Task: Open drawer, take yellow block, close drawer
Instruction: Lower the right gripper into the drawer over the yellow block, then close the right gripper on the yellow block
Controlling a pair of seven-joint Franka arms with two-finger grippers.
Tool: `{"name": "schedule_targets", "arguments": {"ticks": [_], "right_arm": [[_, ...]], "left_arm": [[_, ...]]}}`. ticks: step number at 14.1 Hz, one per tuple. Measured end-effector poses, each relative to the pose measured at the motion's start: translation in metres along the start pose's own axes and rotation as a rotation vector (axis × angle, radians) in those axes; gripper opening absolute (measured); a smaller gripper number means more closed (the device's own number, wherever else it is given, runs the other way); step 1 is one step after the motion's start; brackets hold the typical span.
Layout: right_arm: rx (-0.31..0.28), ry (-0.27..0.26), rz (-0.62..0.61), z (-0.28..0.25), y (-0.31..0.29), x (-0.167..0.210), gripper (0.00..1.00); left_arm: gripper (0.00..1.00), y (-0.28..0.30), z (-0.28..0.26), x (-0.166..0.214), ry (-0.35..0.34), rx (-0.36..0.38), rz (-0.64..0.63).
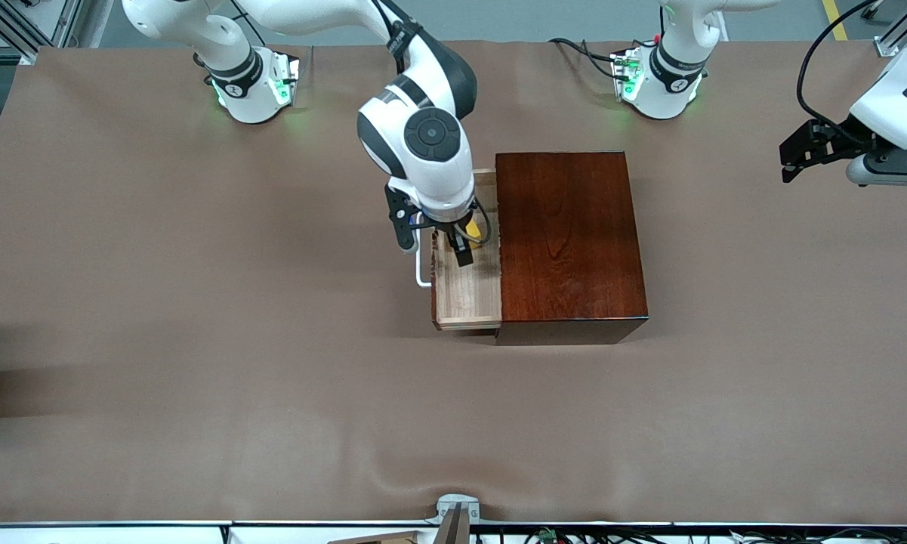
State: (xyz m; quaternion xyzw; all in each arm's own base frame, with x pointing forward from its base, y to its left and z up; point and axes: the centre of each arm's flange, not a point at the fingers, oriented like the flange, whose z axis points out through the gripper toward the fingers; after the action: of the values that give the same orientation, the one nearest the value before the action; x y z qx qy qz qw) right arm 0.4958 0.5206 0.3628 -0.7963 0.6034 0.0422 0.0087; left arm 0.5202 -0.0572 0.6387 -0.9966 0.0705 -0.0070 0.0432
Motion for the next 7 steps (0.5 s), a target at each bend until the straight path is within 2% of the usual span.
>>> {"name": "schedule_targets", "arguments": {"ticks": [7], "right_arm": [[-0.033,0.023,-0.012,0.033,0.003,-0.008,1.00]], "left_arm": [[1.00,0.000,-0.003,0.000,0.006,0.000,0.000]]}}
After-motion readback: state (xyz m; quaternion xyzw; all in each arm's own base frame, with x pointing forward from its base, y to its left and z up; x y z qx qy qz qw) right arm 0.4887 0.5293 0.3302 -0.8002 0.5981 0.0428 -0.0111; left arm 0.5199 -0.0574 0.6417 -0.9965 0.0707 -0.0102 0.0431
